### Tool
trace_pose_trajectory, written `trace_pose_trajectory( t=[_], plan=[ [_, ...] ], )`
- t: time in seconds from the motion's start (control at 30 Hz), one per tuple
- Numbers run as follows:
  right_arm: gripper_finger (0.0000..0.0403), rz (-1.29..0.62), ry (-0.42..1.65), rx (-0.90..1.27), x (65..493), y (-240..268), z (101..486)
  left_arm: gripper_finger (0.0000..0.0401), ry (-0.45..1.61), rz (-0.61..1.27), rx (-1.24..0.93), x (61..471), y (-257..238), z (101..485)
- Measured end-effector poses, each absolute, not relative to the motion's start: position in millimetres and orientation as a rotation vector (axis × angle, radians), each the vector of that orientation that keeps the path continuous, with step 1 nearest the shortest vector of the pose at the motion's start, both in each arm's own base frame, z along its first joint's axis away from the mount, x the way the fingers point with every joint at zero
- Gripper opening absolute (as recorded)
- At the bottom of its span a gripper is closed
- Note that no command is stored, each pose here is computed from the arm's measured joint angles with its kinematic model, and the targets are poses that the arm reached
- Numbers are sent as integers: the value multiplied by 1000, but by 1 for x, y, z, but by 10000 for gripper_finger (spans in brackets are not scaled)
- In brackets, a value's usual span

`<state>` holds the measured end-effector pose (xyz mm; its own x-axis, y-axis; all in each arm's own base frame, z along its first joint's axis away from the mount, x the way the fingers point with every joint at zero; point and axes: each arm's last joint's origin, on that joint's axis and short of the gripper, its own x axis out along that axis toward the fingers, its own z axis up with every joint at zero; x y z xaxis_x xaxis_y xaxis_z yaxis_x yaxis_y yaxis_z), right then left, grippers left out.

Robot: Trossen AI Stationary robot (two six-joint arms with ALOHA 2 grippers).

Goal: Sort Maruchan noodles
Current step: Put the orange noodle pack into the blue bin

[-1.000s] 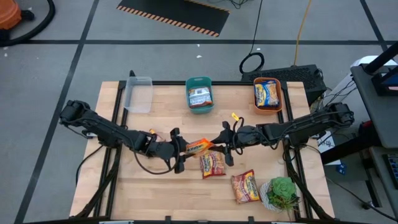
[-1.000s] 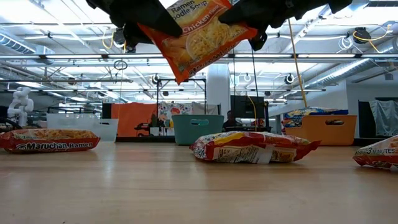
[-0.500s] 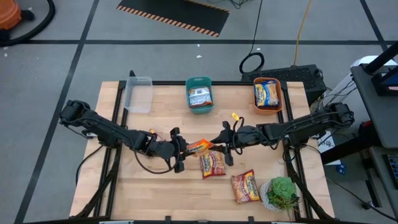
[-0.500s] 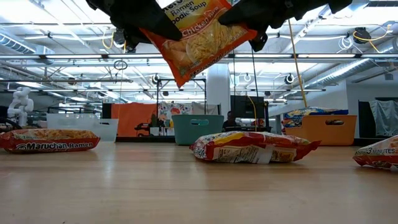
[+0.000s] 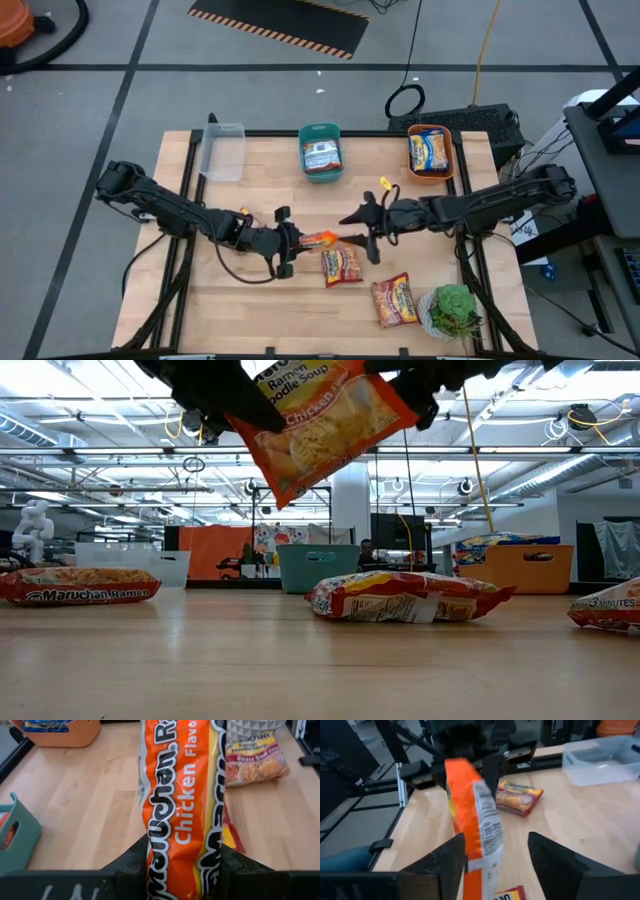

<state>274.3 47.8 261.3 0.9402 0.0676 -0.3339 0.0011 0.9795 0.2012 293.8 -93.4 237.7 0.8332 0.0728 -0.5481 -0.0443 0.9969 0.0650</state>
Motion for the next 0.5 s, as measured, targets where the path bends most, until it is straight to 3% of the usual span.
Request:
trace_pose_trajectory(
  t=[0.23,0.5],
  plan=[
    [225,18,430,216,229,41,283,122,665,45,107,295,-63,236],
    [215,-8,387,145,182,33,274,122,667,119,107,300,10,241]
  ],
)
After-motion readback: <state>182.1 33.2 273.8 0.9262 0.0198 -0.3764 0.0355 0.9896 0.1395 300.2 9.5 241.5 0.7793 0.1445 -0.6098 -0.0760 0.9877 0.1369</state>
